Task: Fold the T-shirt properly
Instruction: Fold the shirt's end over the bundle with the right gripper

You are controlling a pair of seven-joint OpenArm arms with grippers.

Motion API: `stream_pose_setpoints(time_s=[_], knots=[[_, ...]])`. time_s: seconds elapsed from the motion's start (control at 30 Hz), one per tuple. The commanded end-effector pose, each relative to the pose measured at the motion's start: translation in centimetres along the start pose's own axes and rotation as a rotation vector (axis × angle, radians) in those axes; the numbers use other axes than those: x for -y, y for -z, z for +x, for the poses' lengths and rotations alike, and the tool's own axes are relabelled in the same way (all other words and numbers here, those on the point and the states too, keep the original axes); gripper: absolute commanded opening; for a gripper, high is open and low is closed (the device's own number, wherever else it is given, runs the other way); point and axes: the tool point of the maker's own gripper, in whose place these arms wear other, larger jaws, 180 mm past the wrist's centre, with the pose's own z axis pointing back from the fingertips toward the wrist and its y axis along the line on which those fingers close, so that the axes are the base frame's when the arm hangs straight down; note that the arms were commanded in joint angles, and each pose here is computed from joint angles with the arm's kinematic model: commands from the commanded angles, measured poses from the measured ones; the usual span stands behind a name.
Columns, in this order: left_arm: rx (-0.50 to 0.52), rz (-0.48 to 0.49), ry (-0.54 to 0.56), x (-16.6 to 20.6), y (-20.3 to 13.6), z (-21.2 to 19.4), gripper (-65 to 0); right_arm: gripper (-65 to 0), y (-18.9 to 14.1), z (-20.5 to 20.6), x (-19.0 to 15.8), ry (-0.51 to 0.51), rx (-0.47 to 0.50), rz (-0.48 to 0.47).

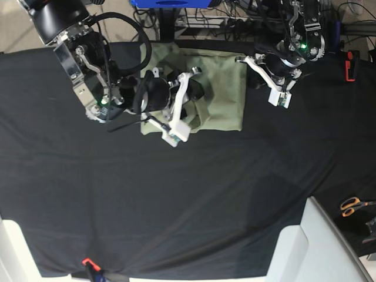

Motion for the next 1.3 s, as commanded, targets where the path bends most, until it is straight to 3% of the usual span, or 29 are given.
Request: stream_pose_setpoints(time_s=[0.0,0.7,0.87,1.1,1.27], knots=[[0.030,0.005,0.004,-0.3,-0.3,0.9,-65.0,-64.2,-0.2,1.7,-1.0,-0.042,0.041,0.037],[0.024,0.020,0.008,-1.0,-0.8,0.6,-65.0,-64.2,1.6,2.7,-0.5,-0.053,-0.001,0.044],[0.028,0.130,-0.026,-5.4,-3.2,-0.2,-65.0,-64.2,1.7,3.0,-0.7,-0.054,0.006,0.049],[0.020,0.252,0.018,-9.7,-8.1,-1.0,-65.0,-64.2,2.1,3.1,0.0,-0.031,0.020,0.039],[0.034,0.230,0.087,-9.7,-10.2,-0.6,-65.0,-64.2,2.6,2.6,0.8,-0.001,0.016,0.031]])
